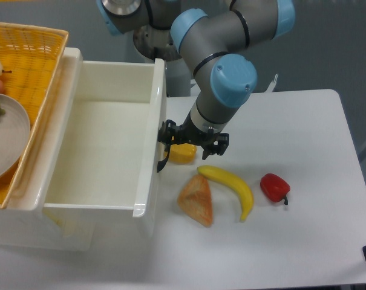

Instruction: Slide open the top white drawer

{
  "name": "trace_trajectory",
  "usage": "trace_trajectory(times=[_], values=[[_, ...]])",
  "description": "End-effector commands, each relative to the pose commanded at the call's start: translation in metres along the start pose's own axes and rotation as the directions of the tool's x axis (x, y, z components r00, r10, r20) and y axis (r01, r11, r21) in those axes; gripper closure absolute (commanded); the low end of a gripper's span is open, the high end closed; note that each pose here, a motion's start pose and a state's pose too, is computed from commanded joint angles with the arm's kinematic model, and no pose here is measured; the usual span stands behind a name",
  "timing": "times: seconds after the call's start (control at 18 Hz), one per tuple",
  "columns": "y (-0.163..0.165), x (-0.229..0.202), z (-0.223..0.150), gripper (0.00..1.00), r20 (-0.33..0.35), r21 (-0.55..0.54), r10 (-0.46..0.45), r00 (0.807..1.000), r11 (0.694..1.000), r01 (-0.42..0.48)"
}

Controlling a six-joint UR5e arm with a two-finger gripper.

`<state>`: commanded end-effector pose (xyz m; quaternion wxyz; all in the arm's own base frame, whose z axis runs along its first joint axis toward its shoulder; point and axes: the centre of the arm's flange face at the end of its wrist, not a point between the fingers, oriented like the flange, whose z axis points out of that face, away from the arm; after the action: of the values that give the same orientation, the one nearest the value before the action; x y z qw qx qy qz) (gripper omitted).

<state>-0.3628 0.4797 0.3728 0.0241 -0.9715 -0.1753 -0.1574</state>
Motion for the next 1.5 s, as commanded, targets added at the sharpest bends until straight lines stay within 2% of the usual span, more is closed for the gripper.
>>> trace_trajectory(times=[0.11,0.72,1.28,1.44,1.5], values=[[0.0,0.0,0.001,0.0,-0.037,0.001,-0.01,0.999,1.0,0.01],[0.0,-0.001,-0.007,0.0,-0.057,-0.005,-0.012,0.998,1.0,0.012],[0.003,-0.016,-0.029,0.0,0.007,0.048,-0.019,1.0,0.999,0.019],[-0.004,-0.016,-0.036,0.0,0.079,0.097,0.037,0.996,0.994,-0.045],[-0.004,-0.016,-0.035,0.0,0.112,0.078,0.076,0.991,0.993,-0.085]])
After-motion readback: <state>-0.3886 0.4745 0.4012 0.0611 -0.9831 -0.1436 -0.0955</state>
